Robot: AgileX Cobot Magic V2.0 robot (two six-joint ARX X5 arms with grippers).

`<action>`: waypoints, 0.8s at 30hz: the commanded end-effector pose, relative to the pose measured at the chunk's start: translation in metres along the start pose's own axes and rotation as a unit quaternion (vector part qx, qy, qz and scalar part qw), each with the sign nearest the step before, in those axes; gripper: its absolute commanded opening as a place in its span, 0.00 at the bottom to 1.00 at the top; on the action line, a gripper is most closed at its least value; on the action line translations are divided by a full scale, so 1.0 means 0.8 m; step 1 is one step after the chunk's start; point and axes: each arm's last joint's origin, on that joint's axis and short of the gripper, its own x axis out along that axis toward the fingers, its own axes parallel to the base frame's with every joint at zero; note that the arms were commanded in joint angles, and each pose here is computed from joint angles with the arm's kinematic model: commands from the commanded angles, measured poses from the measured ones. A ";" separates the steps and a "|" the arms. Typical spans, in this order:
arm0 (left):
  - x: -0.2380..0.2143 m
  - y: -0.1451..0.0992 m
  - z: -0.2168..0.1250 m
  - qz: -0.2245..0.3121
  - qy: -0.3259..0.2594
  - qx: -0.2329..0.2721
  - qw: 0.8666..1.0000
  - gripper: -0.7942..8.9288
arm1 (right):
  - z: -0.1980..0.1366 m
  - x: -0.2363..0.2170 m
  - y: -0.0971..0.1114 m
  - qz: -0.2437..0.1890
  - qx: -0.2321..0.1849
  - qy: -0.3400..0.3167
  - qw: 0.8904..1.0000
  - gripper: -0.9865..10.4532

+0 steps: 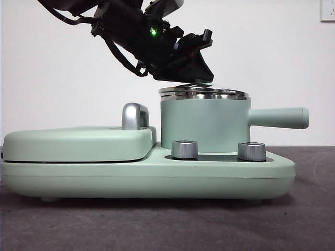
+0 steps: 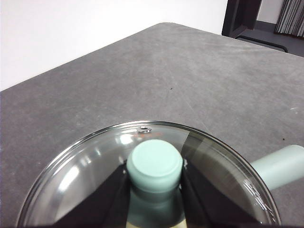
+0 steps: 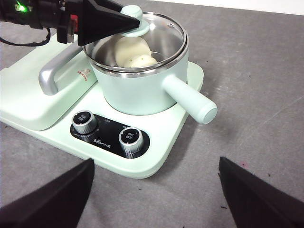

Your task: Put the buns in a small steamer

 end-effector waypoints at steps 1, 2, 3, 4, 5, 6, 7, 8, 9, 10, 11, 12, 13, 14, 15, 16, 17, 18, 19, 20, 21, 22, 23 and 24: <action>0.006 -0.002 0.003 -0.004 -0.008 0.003 1.000 0.09 | 0.002 -0.001 0.001 0.002 0.005 -0.005 1.000 0.44; 0.007 -0.002 0.003 -0.009 -0.009 0.003 1.000 0.09 | 0.002 -0.001 0.001 0.002 0.005 -0.005 1.000 0.44; 0.007 -0.003 0.003 -0.013 -0.010 0.001 1.000 0.09 | 0.002 -0.001 0.001 0.002 0.005 -0.005 1.000 0.44; 0.007 -0.004 0.003 -0.016 -0.012 -0.003 1.000 0.09 | 0.002 -0.001 0.001 0.002 0.005 -0.005 1.000 0.44; 0.007 -0.004 0.004 -0.017 -0.016 -0.008 1.000 0.09 | 0.002 -0.001 0.001 0.002 0.005 -0.005 1.000 0.44; 0.007 -0.005 0.007 -0.017 -0.025 -0.009 1.000 0.09 | 0.002 -0.001 0.001 0.002 0.005 -0.005 1.000 0.44; 0.007 -0.005 0.009 -0.017 -0.033 -0.009 0.999 0.09 | 0.002 -0.001 0.001 0.002 0.005 -0.005 1.000 0.44; 0.007 -0.005 0.010 -0.017 -0.039 -0.009 0.999 0.09 | 0.002 -0.001 0.001 0.002 0.005 -0.005 1.000 0.44; 0.007 -0.005 0.012 -0.016 -0.045 -0.008 0.999 0.09 | 0.002 -0.001 0.001 0.002 0.005 -0.005 1.000 0.44; 0.007 -0.005 0.012 -0.016 -0.045 -0.008 0.999 0.09 | 0.002 -0.001 0.001 0.002 0.005 -0.005 1.000 0.44; 0.007 -0.005 0.011 -0.017 -0.042 -0.008 0.999 0.09 | 0.002 -0.001 0.001 0.002 0.005 -0.005 1.000 0.44; 0.007 -0.005 0.010 -0.017 -0.036 -0.009 0.999 0.09 | 0.002 -0.001 0.001 0.002 0.005 -0.005 1.000 0.44; 0.007 -0.005 0.008 -0.017 -0.030 -0.009 0.999 0.09 | 0.002 -0.001 0.001 0.002 0.005 -0.005 1.000 0.44; 0.007 -0.004 0.006 -0.016 -0.023 -0.009 1.000 0.09 | 0.002 -0.001 0.001 0.002 0.005 -0.005 1.000 0.44; 0.007 -0.004 0.004 -0.017 -0.017 -0.007 1.000 0.09 | 0.002 -0.001 0.001 0.002 0.005 -0.005 1.000 0.44; 0.007 -0.004 0.004 -0.017 -0.014 -0.006 1.000 0.09 | 0.002 -0.001 0.001 0.002 0.005 -0.005 1.000 0.44; 0.007 -0.004 0.003 -0.017 -0.014 -0.006 1.000 0.09 | 0.002 -0.001 0.001 0.002 0.005 -0.005 1.000 0.44; 0.007 -0.004 0.003 -0.017 -0.014 -0.006 1.000 0.09 | 0.002 -0.001 0.001 0.002 0.005 -0.005 1.000 0.44; 0.007 -0.004 0.003 -0.017 -0.014 -0.006 1.000 0.09 | 0.002 -0.001 0.001 0.002 0.005 -0.005 1.000 0.44; 0.007 -0.004 0.003 -0.017 -0.014 -0.006 1.000 0.09 | 0.002 -0.001 0.001 0.002 0.005 -0.005 1.000 0.44; 0.007 -0.004 0.003 -0.017 -0.012 -0.007 1.000 0.09 | 0.002 -0.001 0.001 0.002 0.005 -0.005 1.000 0.44; 0.007 -0.004 0.002 -0.017 -0.011 -0.007 1.000 0.09 | 0.002 -0.001 0.001 0.002 0.005 -0.005 1.000 0.44; 0.007 -0.004 0.002 -0.017 -0.010 -0.007 1.000 0.09 | 0.002 -0.001 0.001 0.002 0.005 -0.005 1.000 0.44; 0.008 -0.004 0.001 -0.017 -0.009 -0.007 1.000 0.09 | 0.002 -0.001 0.001 0.002 0.005 -0.005 1.000 0.44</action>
